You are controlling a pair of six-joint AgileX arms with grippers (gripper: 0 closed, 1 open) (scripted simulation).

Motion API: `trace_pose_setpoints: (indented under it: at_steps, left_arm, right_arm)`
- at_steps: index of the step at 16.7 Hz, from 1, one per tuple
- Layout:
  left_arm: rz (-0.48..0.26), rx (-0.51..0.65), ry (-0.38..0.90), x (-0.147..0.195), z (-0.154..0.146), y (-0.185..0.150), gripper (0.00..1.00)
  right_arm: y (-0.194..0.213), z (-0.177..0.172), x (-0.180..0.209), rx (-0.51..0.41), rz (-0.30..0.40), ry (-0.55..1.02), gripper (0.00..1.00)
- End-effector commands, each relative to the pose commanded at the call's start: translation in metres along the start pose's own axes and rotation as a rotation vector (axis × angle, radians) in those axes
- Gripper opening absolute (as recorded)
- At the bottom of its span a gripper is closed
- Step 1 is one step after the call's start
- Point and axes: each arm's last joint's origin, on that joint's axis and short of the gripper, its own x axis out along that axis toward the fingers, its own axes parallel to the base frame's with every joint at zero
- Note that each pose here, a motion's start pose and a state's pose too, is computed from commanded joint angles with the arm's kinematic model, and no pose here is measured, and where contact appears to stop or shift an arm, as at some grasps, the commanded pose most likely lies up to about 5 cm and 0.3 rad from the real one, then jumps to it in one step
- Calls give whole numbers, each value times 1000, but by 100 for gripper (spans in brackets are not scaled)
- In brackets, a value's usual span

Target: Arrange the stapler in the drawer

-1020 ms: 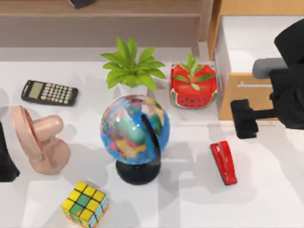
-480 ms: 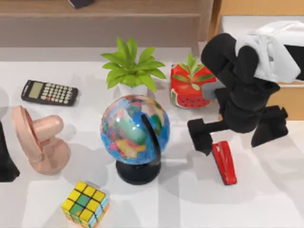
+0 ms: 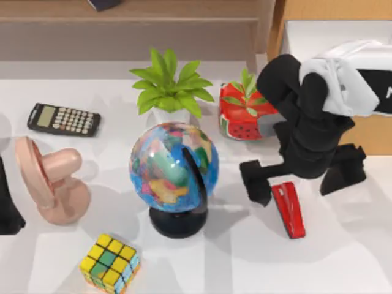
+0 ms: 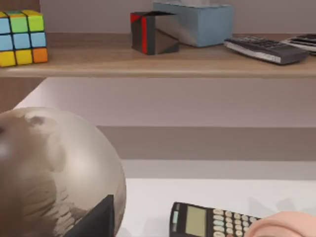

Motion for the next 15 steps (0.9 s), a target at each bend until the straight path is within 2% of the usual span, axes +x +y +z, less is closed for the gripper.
trace_pose_setpoints:
  at_steps: [4,8,15]
  left_arm:
    - [0,0,0,0,0,0,100]
    - [0,0,0,0,0,0,100]
    - [0,0,0,0,0,0,100]
  right_arm:
    - [1,-1,29,0,0,-1,100]
    - [0,-1,30,0,0,0,100]
    - [0,-1,30,0,0,0,47]
